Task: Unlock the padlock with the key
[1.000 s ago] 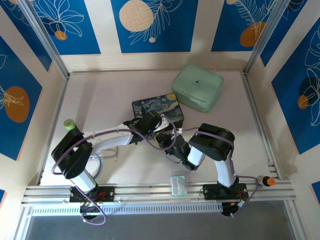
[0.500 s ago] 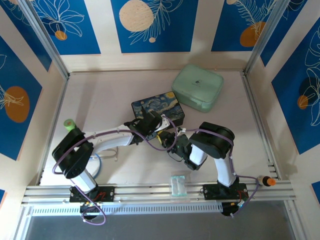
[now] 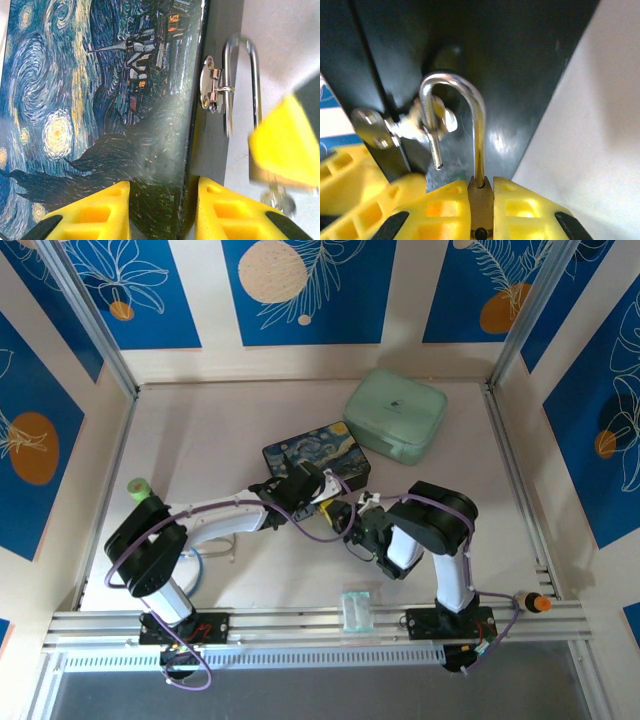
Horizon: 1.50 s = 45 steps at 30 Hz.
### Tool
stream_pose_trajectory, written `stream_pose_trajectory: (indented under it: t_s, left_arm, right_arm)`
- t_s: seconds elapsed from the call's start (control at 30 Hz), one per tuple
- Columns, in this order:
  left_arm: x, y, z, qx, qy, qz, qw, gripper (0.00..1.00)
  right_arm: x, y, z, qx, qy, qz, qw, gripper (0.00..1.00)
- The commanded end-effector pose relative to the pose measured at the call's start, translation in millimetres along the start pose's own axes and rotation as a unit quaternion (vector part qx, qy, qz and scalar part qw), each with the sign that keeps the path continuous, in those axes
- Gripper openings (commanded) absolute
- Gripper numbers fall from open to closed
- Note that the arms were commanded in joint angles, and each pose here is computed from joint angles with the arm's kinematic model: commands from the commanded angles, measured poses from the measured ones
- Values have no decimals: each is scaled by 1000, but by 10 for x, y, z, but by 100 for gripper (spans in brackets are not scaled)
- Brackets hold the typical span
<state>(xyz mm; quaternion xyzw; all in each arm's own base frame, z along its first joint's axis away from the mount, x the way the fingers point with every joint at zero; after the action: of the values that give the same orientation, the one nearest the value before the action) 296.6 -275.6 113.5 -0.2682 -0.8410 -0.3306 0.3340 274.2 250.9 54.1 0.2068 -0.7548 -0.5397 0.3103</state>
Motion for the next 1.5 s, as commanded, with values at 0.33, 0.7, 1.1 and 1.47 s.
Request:
stream_pose_trajectory:
  t_s: [0.33, 0.7, 1.1, 1.47]
  left_arm:
    - [-82, -162, 951, -47, 181, 28, 982, 30]
    - [13, 125, 593, 15, 131, -55, 990, 54]
    - [199, 441, 347, 137, 64, -152, 977, 84]
    - [433, 556, 186, 221, 3, -150, 964, 91]
  right_arm:
    - [138, -221, -325, -5, -55, 57, 997, 9]
    - [560, -749, 108, 48, 157, 234, 958, 10]
    - [1004, -696, -117, 91, 324, 297, 894, 17]
    - [1106, -644, -254, 115, 395, 342, 845, 29]
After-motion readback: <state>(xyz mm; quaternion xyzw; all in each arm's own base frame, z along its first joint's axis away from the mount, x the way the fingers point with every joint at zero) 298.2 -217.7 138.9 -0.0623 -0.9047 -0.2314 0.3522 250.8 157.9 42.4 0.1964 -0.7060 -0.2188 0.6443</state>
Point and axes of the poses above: each hand's point on the last joint's axis, 136 mm out from that joint toward the fingers, its own x axis back along the fingers, its own y axis along the line the jaws close on, z = x × y, the point moved 3 cm from there along x, back along the fingers, and after that the axes turned 13 degrees about x, right-handed, at the moved point
